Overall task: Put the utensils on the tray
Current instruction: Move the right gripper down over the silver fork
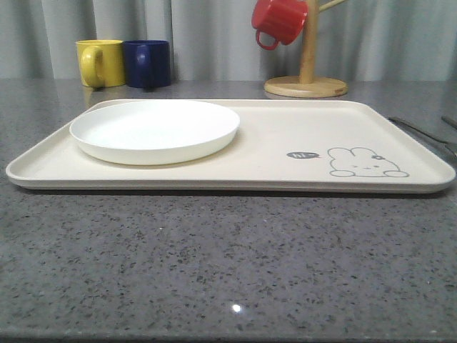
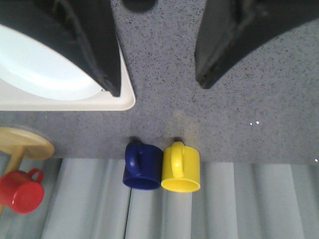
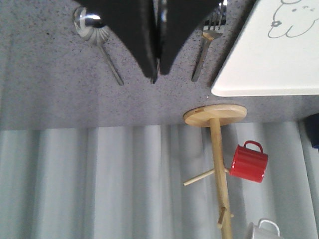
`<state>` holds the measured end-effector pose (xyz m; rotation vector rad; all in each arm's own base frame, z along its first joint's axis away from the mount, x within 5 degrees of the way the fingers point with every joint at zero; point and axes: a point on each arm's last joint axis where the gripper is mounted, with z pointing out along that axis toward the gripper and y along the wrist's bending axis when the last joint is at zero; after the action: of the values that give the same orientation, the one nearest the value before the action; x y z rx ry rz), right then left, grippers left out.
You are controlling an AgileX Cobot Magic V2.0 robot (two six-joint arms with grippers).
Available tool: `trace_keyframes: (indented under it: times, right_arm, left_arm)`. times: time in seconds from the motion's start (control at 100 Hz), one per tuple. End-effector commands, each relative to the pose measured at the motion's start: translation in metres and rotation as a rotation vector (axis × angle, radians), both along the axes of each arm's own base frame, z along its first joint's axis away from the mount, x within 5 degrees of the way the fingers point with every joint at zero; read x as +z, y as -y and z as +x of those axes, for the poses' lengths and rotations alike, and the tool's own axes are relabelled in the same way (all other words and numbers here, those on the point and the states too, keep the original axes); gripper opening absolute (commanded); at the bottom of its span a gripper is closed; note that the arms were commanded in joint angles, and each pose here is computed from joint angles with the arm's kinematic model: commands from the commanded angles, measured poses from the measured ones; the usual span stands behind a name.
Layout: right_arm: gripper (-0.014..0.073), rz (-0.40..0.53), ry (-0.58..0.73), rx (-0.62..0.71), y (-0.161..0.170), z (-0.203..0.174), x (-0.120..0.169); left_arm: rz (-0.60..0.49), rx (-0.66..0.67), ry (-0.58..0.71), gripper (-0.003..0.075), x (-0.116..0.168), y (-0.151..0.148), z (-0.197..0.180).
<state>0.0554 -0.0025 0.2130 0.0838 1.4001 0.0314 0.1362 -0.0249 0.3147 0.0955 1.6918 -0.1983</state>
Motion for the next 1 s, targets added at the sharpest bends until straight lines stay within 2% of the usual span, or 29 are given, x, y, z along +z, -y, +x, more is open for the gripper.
trace_keyframes:
  times: [0.0, 0.08, 0.2, 0.42, 0.54, 0.66, 0.78, 0.91, 0.99]
  right_arm:
    - [-0.0036, -0.019, 0.151, -0.007, 0.000, -0.006, 0.019]
    - [-0.0036, 0.005, 0.130, -0.001, 0.000, -0.007, 0.027]
    - [-0.0036, 0.026, 0.003, 0.023, -0.002, -0.008, 0.048]
    - [-0.0036, 0.029, -0.360, 0.063, -0.005, 0.014, 0.105]
    - [-0.0036, 0.032, -0.500, 0.076, -0.006, 0.038, 0.135]
    - [-0.0036, 0.038, -0.577, 0.086, -0.006, 0.068, 0.164]
    - [-0.0036, 0.054, -0.620, 0.097, -0.006, 0.096, 0.178]
    - [-0.0029, 0.060, -0.670, 0.097, -0.005, 0.120, 0.176]
    - [0.0042, 0.064, -0.714, 0.097, -0.005, 0.131, 0.170]
  left_arm:
    - [-0.031, 0.040, 0.145, 0.0292, 0.015, -0.006, -0.013]
    - [-0.035, 0.040, 0.165, 0.0192, 0.013, -0.007, -0.021]
    - [-0.038, 0.039, 0.178, -0.0019, 0.011, -0.008, -0.027]
    - [-0.037, 0.040, 0.178, -0.0017, 0.011, -0.008, -0.027]
    - [-0.037, 0.040, 0.176, -0.0018, 0.011, -0.008, -0.027]
    - [-0.037, 0.040, 0.176, -0.0018, 0.011, -0.008, -0.027]
    - [-0.037, 0.040, 0.176, -0.0018, 0.011, -0.008, -0.027]
    - [-0.037, 0.040, 0.176, -0.0018, 0.011, -0.008, -0.027]
    - [-0.037, 0.040, 0.176, -0.0018, 0.011, -0.008, -0.027]
